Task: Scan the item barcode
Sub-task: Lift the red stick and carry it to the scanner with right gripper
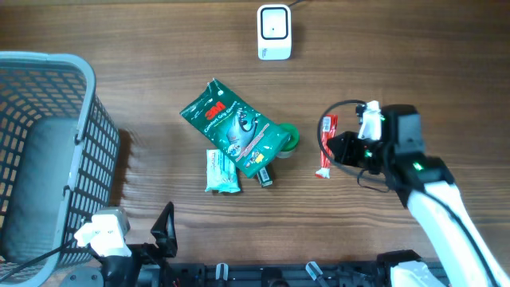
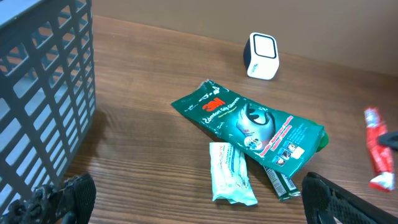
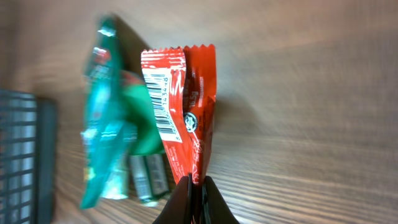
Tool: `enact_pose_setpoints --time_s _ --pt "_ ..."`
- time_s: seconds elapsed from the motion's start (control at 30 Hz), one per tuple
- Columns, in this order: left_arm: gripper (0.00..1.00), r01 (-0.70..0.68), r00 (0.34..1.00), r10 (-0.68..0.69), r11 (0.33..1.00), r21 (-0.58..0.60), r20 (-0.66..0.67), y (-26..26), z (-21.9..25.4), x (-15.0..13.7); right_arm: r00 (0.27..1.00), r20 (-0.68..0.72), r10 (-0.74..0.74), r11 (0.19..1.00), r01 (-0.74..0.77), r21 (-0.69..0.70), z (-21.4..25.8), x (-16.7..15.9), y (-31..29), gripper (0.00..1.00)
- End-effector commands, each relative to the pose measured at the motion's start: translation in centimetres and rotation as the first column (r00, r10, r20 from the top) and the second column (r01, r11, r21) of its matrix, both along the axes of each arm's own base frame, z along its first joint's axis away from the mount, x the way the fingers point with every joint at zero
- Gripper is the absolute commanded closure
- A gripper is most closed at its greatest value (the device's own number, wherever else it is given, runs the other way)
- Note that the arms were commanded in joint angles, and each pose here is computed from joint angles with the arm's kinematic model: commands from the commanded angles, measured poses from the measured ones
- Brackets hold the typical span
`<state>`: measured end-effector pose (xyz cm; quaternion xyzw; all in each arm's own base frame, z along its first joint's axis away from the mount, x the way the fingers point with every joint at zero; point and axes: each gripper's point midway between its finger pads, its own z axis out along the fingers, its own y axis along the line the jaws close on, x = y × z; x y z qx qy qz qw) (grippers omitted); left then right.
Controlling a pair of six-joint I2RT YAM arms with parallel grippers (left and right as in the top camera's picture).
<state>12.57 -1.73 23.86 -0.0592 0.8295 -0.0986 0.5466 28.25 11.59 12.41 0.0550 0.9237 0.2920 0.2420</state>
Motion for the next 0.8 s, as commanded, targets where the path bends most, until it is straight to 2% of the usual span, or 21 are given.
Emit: enact_pose_setpoints --time_s 0.0,0.13,0.33,0.43,0.57,0.67,0.77 --pt "0.00 0.006 1.000 -0.006 1.000 -0.011 0.005 -0.2 0.1 0.0 0.982 0.177 0.066 0.997 -0.072 0.030 4.7 -1.1 0.8 0.96" --pt "0.00 0.006 1.000 -0.006 1.000 -0.011 0.005 -0.2 0.1 0.0 0.950 0.301 0.086 0.991 -0.112 0.072 8.7 -3.4 1.2 0.96" --pt "0.00 0.006 1.000 -0.006 1.000 -0.011 0.005 -0.2 0.1 0.0 0.966 0.255 0.044 0.990 -0.076 0.120 9.2 -5.9 0.9 0.96" --pt "0.00 0.006 1.000 -0.006 1.000 -0.011 0.005 -0.2 0.1 0.0 0.964 0.252 0.086 0.979 -0.128 0.156 9.6 -6.5 1.7 0.95" --pt "0.00 0.006 1.000 -0.006 1.000 -0.011 0.005 -0.2 0.1 0.0 0.954 0.283 0.099 0.979 -0.143 0.142 9.9 -6.3 1.8 0.95" --pt "0.00 0.006 1.000 -0.006 1.000 -0.011 0.005 -0.2 0.1 0.0 0.930 0.356 0.091 0.979 -0.148 0.137 11.2 -5.3 1.8 0.95" --pt "0.00 0.006 1.000 -0.006 1.000 -0.011 0.005 -0.2 0.1 0.0 0.905 0.424 -0.012 0.995 -0.032 0.097 12.2 -2.8 0.2 0.96"
